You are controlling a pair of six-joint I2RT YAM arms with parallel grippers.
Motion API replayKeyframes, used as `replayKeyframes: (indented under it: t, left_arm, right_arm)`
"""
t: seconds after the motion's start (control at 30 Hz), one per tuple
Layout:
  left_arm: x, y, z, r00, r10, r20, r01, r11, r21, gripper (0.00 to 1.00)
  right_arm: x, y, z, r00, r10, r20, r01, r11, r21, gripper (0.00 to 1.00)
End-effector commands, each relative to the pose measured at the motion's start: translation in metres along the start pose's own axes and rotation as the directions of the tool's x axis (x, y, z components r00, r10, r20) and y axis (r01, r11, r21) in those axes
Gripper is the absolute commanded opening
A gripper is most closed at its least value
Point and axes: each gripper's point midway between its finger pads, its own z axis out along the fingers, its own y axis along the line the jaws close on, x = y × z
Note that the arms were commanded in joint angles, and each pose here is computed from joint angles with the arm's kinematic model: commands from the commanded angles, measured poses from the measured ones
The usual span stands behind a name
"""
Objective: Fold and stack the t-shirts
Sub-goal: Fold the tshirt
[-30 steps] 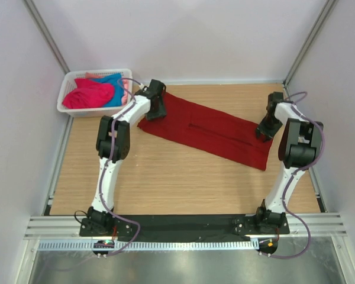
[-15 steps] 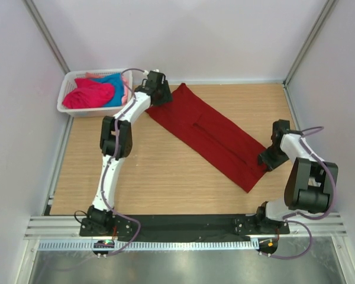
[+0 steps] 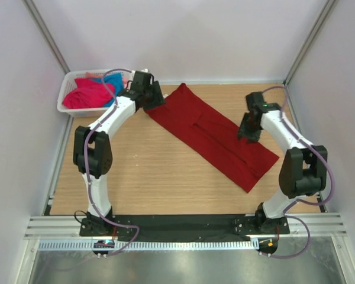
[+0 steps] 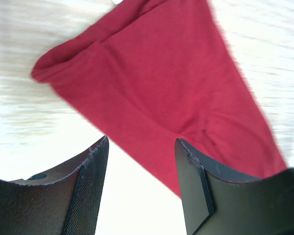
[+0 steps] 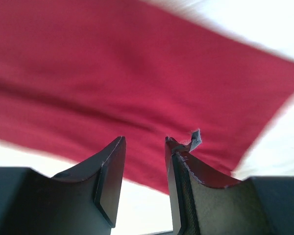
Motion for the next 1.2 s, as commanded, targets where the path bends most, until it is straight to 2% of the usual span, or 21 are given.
replayKeyframes:
  t: [0.0,0.07,0.13,0.23,0.3,0.33,0.4,0.43,0.6,0.73,0.9,1.03,1.07,1.17]
  left_arm:
    - [0.014,0.028,0.016,0.999,0.023,-0.024,-0.025,0.995,-0.095,0.58]
    - [0.009,0.035,0.021,0.999,0.044,-0.03,-0.047,0.993,-0.11,0.58]
    - [0.015,0.049,0.034,0.997,0.037,-0.062,-0.046,0.989,-0.139,0.58]
    - [0.015,0.066,0.052,0.996,-0.038,-0.078,0.025,0.987,-0.156,0.58]
    - [0.012,0.064,0.06,0.993,-0.068,-0.094,0.056,0.991,-0.124,0.58]
    - [0.022,0.072,0.071,0.989,-0.076,-0.125,0.057,0.987,-0.15,0.57]
    - [0.011,0.067,0.076,0.99,-0.079,-0.114,0.062,0.987,-0.151,0.56]
    - [0.024,0.076,0.087,0.984,-0.09,-0.153,0.062,0.981,-0.183,0.56]
    - [0.013,0.075,0.1,0.988,-0.099,-0.123,0.074,0.979,-0.19,0.5]
    - [-0.001,0.092,0.107,0.996,-0.053,-0.067,0.033,0.964,-0.262,0.46]
    - [-0.015,0.112,0.13,0.996,-0.079,-0.028,0.068,0.958,-0.278,0.45]
    - [-0.037,0.111,0.158,0.989,-0.141,0.035,0.145,0.97,-0.194,0.46]
    - [-0.056,0.101,0.158,0.986,-0.15,0.073,0.159,0.977,-0.142,0.46]
    - [-0.069,0.075,0.159,0.985,-0.159,0.071,0.16,0.987,-0.013,0.48]
  right_arm:
    - [0.024,0.057,-0.004,0.962,-0.272,0.009,0.27,0.952,-0.145,0.45]
    - [0.039,0.08,0.0,0.928,-0.373,0.012,0.369,0.911,-0.185,0.45]
    - [0.04,0.092,0.004,0.909,-0.416,0.026,0.413,0.89,-0.195,0.45]
    - [0.044,0.092,0.023,0.888,-0.46,-0.002,0.455,0.879,-0.144,0.44]
    - [0.039,0.085,0.031,0.892,-0.452,-0.023,0.449,0.89,-0.08,0.43]
    - [0.038,0.085,0.032,0.891,-0.453,-0.027,0.45,0.89,-0.069,0.43]
    - [0.028,0.085,0.028,0.897,-0.441,-0.015,0.44,0.897,-0.038,0.42]
    - [0.025,0.086,0.025,0.901,-0.433,-0.007,0.433,0.901,-0.028,0.42]
    - [0.012,0.086,0.007,0.925,-0.379,0.028,0.379,0.925,-0.007,0.42]
    - [0.013,0.086,0.001,0.952,-0.303,0.049,0.304,0.953,-0.012,0.41]
    - [0.009,0.081,-0.004,0.965,-0.249,0.078,0.249,0.968,0.014,0.41]
    - [0.001,0.076,-0.012,0.967,-0.227,0.113,0.224,0.974,0.041,0.41]
    - [0.001,0.074,-0.014,0.969,-0.22,0.114,0.217,0.975,0.044,0.42]
    - [0.003,0.068,-0.016,0.968,-0.227,0.107,0.222,0.973,0.057,0.42]
